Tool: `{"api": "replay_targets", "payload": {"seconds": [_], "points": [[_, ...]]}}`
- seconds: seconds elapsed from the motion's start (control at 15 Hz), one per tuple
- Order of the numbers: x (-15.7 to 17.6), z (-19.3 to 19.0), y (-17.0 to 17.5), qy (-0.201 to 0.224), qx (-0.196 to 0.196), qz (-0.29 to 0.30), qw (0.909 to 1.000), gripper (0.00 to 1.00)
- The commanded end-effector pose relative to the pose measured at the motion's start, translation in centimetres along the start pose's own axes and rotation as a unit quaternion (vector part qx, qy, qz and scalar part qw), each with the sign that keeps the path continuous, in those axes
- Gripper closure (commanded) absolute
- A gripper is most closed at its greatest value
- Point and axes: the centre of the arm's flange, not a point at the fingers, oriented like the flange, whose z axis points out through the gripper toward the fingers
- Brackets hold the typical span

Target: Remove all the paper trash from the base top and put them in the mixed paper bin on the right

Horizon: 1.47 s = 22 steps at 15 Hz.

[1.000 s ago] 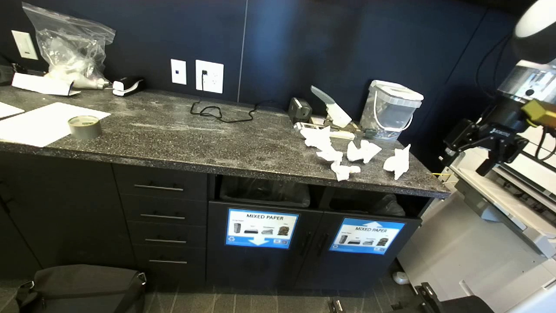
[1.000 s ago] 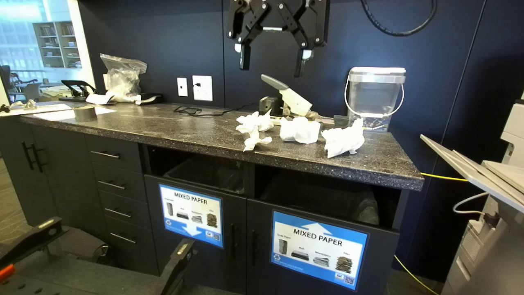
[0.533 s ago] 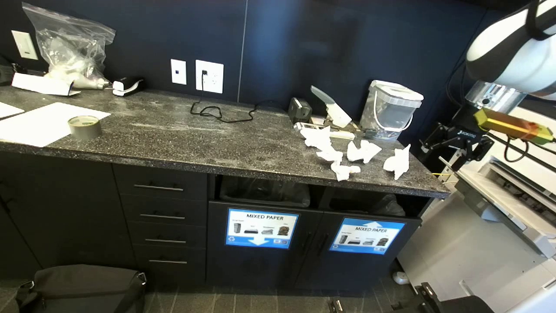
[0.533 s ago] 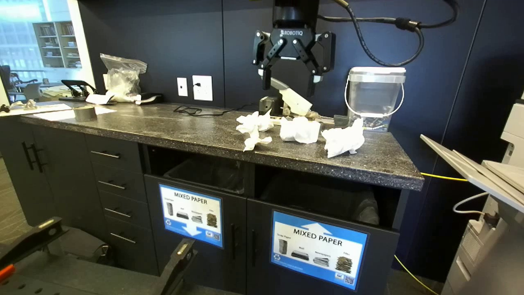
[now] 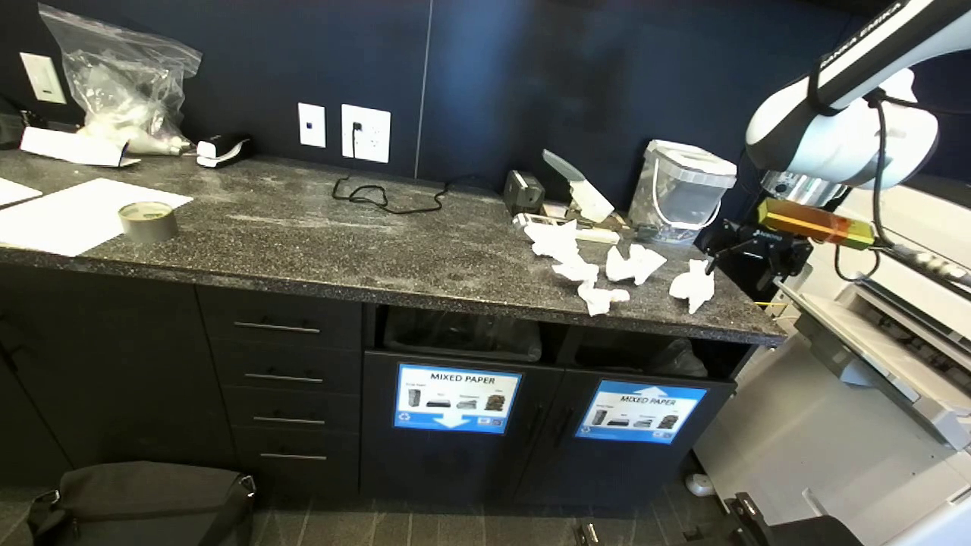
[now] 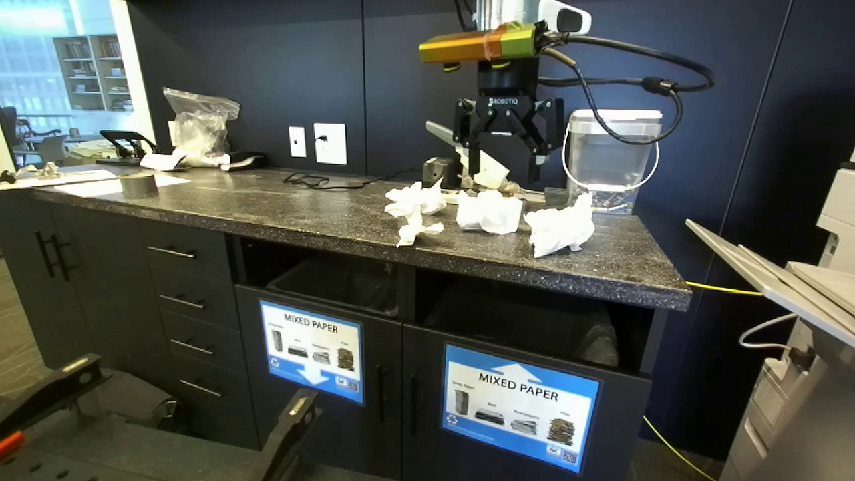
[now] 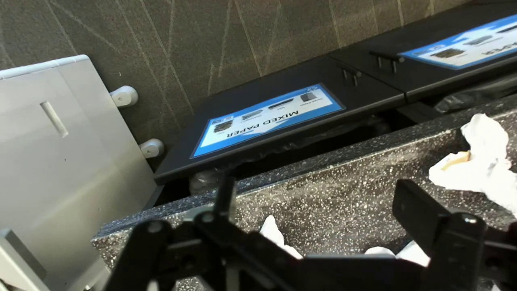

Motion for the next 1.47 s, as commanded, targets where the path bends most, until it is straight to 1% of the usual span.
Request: {"api": "replay_targets", "payload": {"seconds": [0.0,0.33,0.6,1.0,1.27,1.4], "points": [[5.6,1.6,-0.3,0.016,-0.012,0.037,0.9991,0.0],[9.9,4.4,0.5,0.022,-0.013,0.087,0.9959,0.0],[12.2,6.6,1.0,0.024,-0.008,0.114,0.9931,0.0],[15.5,9.0,1.5,0.033,-0.001,0.133,0.9906,0.0],[16.7,10.9,1.4,0.033,0.009,0.139,0.9897,0.0],[17.2,12.0,1.4,0.029,0.008,0.141,0.9896,0.0]]}}
